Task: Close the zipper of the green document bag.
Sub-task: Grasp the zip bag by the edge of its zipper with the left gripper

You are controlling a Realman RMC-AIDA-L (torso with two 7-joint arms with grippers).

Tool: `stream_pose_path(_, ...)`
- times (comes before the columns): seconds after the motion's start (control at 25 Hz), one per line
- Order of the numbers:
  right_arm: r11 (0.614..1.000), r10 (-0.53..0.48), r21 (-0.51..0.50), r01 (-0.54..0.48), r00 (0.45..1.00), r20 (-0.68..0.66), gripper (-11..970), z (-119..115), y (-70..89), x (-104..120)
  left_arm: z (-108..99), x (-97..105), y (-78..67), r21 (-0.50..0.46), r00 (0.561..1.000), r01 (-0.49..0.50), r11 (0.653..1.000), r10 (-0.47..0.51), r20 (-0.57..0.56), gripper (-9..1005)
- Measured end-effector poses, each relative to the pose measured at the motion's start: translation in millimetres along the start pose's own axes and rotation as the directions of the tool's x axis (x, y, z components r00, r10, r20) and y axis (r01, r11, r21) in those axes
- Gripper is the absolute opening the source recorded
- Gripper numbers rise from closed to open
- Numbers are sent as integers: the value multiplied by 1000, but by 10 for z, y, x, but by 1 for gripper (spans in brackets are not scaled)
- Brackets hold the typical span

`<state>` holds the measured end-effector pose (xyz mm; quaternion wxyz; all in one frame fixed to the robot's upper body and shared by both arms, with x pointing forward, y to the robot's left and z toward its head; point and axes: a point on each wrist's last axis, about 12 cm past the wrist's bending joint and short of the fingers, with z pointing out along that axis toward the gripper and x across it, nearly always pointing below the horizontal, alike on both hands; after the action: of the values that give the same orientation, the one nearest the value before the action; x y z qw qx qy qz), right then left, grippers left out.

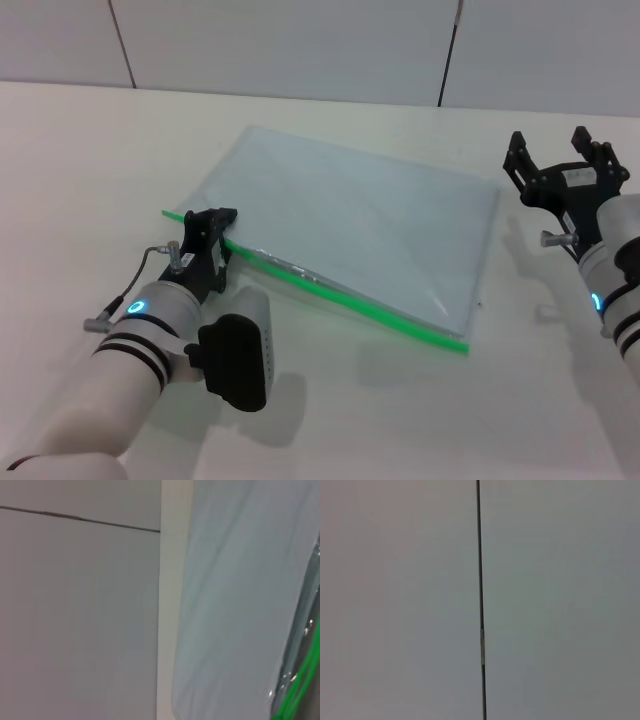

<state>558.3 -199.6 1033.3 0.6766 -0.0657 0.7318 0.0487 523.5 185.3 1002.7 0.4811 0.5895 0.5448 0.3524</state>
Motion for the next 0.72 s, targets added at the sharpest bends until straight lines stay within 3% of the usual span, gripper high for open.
stream_pose_path(0.2, 1000, 0, -7, 0, 1000, -4, 788, 3, 14, 2, -5, 15, 21, -22, 1000, -8, 1000, 8, -11, 145)
stream_pose_path(0.48, 999, -4, -40, 3, 1000, -10, 788, -21, 79, 13, -15, 27, 107, -101, 997, 75, 992, -77, -12, 99)
stream_pose_path(0.72, 995, -20, -102, 20, 1000, 0, 789, -57, 189, 8, -13, 26, 123, -112, 994, 108, 988, -109, -3, 64)
